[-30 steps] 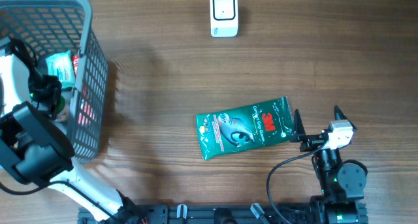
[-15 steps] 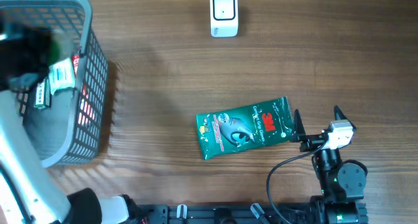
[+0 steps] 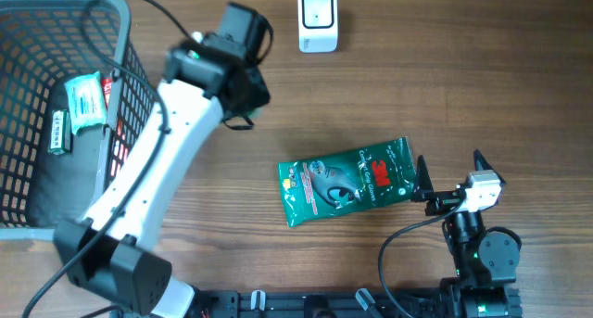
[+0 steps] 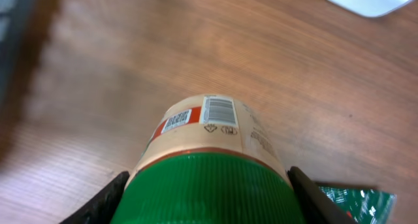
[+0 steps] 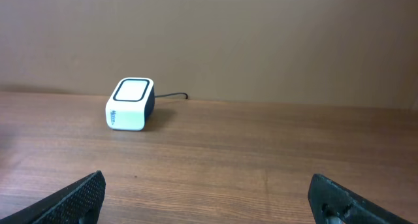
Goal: Scan the item barcode
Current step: 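Carry the green-capped jar out and set it beside the 3M pack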
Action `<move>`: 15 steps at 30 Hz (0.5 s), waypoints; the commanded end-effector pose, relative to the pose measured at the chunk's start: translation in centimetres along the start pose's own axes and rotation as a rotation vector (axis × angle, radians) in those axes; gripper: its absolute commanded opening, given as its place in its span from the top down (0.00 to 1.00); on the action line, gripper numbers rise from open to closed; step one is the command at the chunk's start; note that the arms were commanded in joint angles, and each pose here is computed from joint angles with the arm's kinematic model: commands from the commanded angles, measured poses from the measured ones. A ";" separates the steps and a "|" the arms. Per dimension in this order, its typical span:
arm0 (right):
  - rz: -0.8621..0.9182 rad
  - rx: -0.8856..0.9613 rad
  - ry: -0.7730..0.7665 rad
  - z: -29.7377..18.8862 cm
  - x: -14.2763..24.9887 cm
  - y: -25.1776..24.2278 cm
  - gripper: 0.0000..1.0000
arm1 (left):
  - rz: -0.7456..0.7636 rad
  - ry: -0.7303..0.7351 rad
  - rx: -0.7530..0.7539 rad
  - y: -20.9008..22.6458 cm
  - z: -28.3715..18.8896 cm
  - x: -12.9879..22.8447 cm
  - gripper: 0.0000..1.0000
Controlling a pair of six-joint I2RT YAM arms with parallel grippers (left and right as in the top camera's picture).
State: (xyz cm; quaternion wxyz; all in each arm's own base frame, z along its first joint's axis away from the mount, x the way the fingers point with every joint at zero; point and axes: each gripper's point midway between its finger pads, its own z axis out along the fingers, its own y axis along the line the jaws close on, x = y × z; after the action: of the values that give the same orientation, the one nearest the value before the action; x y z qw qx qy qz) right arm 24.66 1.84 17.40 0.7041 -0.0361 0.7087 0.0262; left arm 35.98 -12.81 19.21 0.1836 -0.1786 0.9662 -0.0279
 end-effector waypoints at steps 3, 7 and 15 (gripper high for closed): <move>-0.012 -0.008 -0.006 0.0 -0.1 0.1 0.00 | 0.257 0.126 0.159 -2.4 5.9 5.4 0.63; -0.012 -0.008 -0.006 0.0 -0.1 0.1 0.00 | 0.328 0.136 0.188 -1.9 8.9 7.3 0.63; -0.013 -0.008 -0.006 0.0 -0.1 0.1 0.00 | 0.367 0.118 0.189 -1.7 9.8 7.6 0.26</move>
State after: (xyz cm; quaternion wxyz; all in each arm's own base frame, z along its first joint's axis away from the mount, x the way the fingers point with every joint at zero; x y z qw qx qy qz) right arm 24.67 1.83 17.38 0.7040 -0.0359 0.7088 0.0261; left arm 33.53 -16.63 7.17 0.1374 0.0044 0.9865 -0.0884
